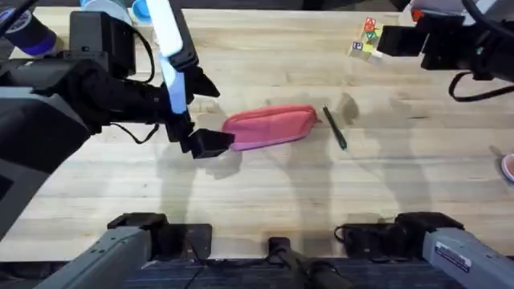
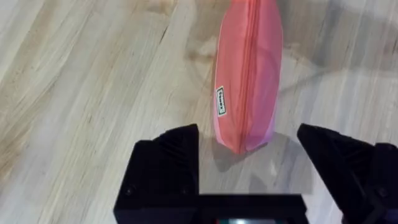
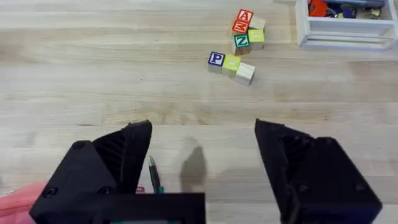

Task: Unzip the bag, pick up the pens from the table one at a time and place them inside, then zip the bag closed.

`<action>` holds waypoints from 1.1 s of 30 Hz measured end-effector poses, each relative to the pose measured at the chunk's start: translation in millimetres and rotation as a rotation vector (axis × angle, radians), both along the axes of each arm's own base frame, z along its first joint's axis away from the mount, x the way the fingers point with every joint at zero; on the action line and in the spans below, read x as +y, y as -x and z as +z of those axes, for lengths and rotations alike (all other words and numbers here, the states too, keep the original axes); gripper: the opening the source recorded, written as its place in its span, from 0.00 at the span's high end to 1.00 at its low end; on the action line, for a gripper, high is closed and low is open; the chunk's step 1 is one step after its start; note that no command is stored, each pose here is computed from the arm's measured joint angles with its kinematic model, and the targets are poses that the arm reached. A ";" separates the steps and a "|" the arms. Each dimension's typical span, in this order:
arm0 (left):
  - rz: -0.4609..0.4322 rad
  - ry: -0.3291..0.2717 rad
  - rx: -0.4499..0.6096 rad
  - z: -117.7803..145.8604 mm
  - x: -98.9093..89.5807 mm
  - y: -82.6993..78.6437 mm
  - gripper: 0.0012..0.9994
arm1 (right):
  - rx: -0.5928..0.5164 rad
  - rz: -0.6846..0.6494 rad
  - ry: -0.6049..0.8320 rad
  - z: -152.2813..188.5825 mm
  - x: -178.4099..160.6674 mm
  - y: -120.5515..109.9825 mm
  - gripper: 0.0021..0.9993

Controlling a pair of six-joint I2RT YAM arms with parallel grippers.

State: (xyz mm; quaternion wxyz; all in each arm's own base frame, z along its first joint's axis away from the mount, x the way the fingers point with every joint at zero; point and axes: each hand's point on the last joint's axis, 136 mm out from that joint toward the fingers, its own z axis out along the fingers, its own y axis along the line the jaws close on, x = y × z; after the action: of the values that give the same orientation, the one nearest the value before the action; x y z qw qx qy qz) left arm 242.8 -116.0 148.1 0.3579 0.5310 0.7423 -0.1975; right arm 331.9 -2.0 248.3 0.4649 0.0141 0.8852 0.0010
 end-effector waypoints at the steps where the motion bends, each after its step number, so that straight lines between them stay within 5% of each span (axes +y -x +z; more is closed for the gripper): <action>1: 0.000 0.001 -0.001 0.2 -0.1 -0.2 0.01 | 0.000 0.000 0.000 -0.1 0.0 0.0 0.00; 21: -0.042 0.103 0.152 -41.6 -13.5 -19.5 0.01 | 0.001 0.000 0.000 -0.2 0.0 0.0 0.00; 24: -0.043 0.105 0.168 -45.5 -13.7 -19.3 0.14 | 0.000 0.000 0.000 0.0 0.0 0.1 0.00; 31: -0.045 0.111 0.185 -48.0 -14.6 -18.2 0.87 | 0.001 0.003 -0.002 -0.3 0.6 0.1 0.00; 33: -0.045 0.111 0.185 -48.2 -14.6 -18.2 0.95 | 0.001 0.013 -0.009 -0.3 2.7 0.1 0.00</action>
State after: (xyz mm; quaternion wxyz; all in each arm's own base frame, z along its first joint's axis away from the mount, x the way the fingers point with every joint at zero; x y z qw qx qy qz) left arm 261.0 -130.6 99.9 0.3122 0.5065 0.7479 -0.2943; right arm 331.8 0.8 248.0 0.4642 0.0102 0.8856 0.0080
